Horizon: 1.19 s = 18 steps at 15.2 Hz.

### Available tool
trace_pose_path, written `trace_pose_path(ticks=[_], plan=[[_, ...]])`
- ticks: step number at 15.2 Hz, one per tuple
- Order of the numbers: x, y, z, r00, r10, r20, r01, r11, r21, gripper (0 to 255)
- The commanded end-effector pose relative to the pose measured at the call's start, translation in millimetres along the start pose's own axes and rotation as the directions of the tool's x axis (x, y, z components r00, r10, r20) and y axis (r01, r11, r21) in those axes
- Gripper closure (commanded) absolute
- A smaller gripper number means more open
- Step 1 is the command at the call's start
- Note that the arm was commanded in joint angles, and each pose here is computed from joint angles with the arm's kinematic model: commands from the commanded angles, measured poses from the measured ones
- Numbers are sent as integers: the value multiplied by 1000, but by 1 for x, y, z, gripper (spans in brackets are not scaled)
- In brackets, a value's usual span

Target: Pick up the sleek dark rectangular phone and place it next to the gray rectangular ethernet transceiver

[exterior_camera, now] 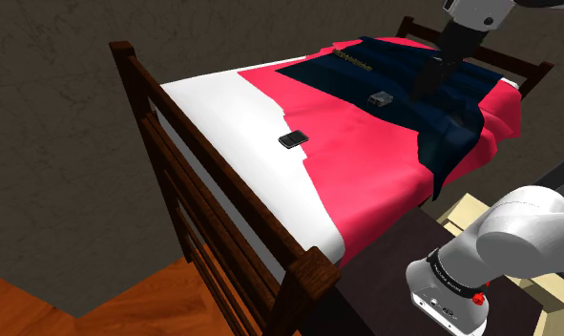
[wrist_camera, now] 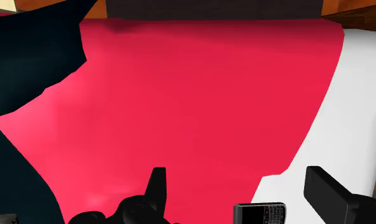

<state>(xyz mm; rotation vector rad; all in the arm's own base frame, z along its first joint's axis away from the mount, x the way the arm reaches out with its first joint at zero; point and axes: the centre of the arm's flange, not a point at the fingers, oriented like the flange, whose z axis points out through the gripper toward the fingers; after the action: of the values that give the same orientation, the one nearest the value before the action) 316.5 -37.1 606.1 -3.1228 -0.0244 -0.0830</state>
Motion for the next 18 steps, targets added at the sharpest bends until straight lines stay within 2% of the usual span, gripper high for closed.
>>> trace_pose_path(ticks=[1,3,5,7,9,11,13,15,18], plan=[[0,0,0,1000,0,0,0,1000,0,0],[10,-17,17,996,94,1,-94,996,1,0],[22,-34,34,982,187,2,-187,982,2,0],[36,-49,51,960,279,3,-279,960,3,0],[51,-63,68,930,368,5,-368,930,3,0],[67,-75,84,891,453,6,-453,891,4,0],[84,-86,101,845,535,7,-535,845,4,0],[102,-95,118,791,612,9,-612,791,5,0],[130,-106,144,697,717,11,-717,697,5,0]])
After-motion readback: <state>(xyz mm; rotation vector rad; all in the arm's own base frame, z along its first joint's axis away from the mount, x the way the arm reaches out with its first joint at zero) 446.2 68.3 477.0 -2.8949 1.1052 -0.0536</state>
